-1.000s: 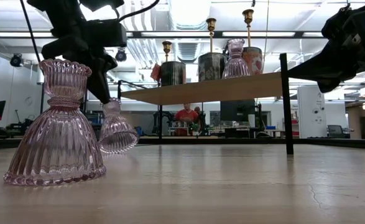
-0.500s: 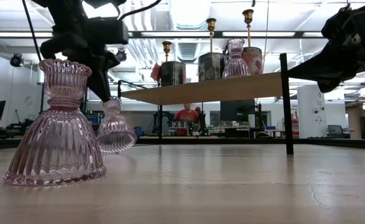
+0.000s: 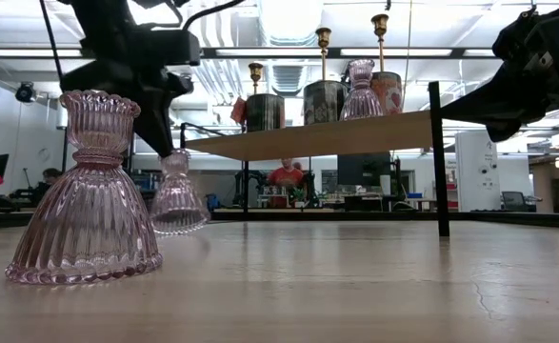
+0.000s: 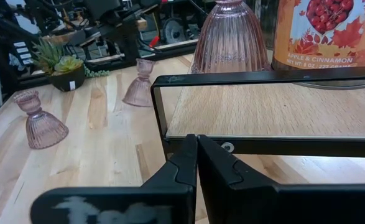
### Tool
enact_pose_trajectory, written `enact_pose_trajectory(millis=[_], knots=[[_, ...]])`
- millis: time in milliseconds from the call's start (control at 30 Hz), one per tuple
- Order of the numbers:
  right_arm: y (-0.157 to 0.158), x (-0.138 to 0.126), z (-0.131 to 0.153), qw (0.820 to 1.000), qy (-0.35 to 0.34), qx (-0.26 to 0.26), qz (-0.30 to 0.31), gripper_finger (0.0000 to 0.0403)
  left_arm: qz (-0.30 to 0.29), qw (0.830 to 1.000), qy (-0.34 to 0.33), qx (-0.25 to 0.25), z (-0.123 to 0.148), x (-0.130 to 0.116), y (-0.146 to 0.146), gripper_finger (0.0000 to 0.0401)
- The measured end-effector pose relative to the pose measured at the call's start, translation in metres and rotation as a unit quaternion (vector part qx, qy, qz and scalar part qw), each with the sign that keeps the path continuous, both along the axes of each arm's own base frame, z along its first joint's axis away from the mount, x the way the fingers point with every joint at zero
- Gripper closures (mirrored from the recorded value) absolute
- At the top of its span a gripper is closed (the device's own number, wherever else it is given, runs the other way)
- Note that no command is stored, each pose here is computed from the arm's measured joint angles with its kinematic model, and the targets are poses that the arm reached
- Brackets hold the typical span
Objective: Pick & Place candle stick holders
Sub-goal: Put the top pink glass candle holder on the shelf aligned with the other pink glass candle holder
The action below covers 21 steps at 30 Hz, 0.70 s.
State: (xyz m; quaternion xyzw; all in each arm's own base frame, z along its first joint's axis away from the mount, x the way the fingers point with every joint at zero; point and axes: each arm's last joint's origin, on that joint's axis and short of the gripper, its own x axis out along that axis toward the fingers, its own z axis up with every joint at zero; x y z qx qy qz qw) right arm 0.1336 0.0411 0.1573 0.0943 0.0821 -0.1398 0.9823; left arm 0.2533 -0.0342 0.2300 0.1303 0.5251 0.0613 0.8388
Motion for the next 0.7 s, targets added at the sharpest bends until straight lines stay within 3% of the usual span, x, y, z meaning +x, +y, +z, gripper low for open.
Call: enact_pose_trajectory(millis=[133,700], knots=[[0.0,0.0,0.0,1.0,0.0,0.0,0.0,0.0394,0.0,0.999,0.009,0.036,-0.003,0.002,-0.004,0.0394],[0.0,0.0,0.0,1.0,0.0,0.0,0.0,0.0394,-0.016,0.997,-0.016,0.077,0.034,0.016,-0.006,0.0394]])
